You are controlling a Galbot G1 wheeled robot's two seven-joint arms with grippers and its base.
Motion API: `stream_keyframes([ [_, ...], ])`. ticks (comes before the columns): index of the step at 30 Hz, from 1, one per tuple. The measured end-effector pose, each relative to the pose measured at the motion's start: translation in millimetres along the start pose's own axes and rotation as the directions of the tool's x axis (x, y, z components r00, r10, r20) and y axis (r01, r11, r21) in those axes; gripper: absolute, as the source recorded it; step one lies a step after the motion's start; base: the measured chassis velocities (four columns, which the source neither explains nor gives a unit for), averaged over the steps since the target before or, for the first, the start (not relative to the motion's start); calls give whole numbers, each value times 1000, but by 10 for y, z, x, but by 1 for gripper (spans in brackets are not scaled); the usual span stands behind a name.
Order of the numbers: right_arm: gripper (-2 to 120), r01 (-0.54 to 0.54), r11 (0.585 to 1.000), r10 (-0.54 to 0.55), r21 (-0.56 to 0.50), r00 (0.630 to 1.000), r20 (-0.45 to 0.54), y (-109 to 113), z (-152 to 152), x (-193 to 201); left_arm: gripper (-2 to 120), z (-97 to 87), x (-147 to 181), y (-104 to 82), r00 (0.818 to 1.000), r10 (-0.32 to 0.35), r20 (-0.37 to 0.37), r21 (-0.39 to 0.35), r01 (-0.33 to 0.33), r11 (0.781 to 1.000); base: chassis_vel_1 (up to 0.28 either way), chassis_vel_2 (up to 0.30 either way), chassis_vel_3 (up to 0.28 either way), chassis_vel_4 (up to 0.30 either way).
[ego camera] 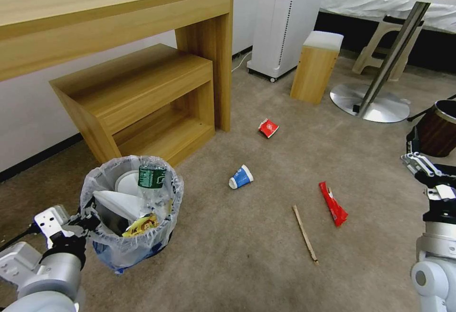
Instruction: Pick up the trash bin and place the garbage on the floor into it.
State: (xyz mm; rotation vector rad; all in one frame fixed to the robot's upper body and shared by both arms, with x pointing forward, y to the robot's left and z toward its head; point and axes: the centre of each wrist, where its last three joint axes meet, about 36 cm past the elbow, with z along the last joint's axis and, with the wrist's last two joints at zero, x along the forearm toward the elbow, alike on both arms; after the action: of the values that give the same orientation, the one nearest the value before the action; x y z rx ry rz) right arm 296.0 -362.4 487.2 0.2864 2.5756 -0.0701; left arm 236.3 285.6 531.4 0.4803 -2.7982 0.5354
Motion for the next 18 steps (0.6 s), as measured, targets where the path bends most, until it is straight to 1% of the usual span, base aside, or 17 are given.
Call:
stream_keyframes([
  [8,100,-9,1000,9,-3,1000,6,20,-28,33,3,15,8,-3,1000,-1,-5,2,1,1000,-14,-8,-12,-10],
  [14,100,-17,1000,17,-4,1000,9,38,-29,30,3,16,9,-3,1000,-3,-2,5,3,1000,-73,-73,-73,-66],
  [18,100,-5,1000,5,8,1000,8,59,-1,45,3,11,9,-2,1000,-5,10,12,5,1000,-43,-56,-41,-46],
])
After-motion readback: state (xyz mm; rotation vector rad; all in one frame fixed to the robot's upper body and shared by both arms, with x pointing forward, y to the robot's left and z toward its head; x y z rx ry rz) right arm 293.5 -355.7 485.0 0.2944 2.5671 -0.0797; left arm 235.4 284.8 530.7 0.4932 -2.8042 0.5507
